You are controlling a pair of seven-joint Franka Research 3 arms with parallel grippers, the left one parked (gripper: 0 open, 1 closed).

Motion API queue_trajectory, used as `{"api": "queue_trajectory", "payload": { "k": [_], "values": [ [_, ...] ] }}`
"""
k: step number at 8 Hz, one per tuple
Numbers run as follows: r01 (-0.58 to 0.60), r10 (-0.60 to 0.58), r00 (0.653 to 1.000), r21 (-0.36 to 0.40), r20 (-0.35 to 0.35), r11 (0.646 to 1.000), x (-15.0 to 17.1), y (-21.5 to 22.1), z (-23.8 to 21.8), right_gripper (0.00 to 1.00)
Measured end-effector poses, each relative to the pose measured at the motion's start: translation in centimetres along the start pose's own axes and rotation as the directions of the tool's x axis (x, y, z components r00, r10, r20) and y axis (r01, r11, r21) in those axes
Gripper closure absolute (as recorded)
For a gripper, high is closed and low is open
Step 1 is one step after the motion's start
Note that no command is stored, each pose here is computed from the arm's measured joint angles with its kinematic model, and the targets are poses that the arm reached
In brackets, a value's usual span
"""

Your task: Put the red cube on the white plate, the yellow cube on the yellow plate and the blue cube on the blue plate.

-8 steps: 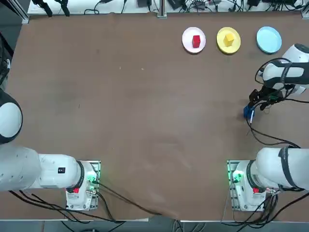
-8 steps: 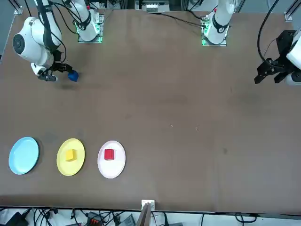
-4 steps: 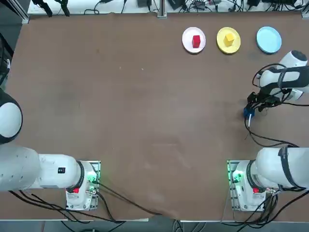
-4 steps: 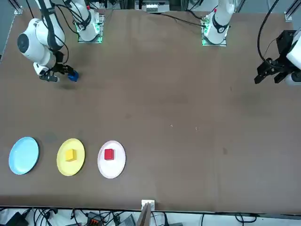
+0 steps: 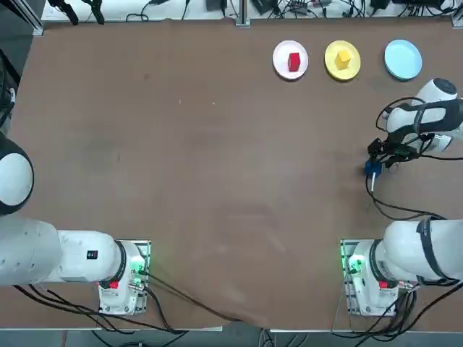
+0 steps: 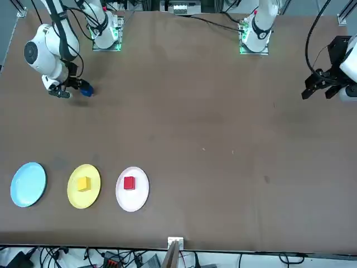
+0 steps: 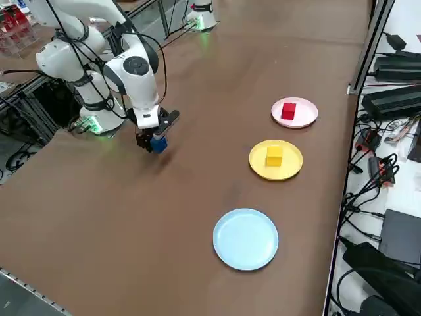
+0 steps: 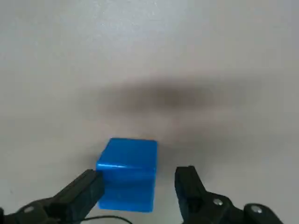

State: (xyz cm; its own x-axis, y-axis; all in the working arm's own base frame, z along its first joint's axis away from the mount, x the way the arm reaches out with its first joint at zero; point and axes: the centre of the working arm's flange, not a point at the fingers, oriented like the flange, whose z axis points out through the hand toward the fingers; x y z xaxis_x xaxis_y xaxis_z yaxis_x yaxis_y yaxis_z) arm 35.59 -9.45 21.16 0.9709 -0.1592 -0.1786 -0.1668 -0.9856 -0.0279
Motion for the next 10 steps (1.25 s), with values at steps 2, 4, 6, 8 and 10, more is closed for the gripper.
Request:
{"api": "queue_trajectory", "payload": {
  "k": [2,4,6,8,10],
  "values": [
    [0.003,-0.003,1.000,-0.005,0.002,1.000,0.1,-1.0,0.0,0.04],
    [0.007,-0.007,1.000,-0.006,0.008,1.000,0.0,-1.3,0.1,0.04],
    [0.007,-0.007,1.000,-0.006,0.009,1.000,0.0,-1.3,0.1,0.05],
    [0.007,-0.007,1.000,-0.006,0.014,1.000,0.0,-1.3,0.5,0.07],
    [0.006,-0.006,1.000,-0.006,0.023,1.000,-0.1,-1.3,1.2,0.12]
  ]
}}
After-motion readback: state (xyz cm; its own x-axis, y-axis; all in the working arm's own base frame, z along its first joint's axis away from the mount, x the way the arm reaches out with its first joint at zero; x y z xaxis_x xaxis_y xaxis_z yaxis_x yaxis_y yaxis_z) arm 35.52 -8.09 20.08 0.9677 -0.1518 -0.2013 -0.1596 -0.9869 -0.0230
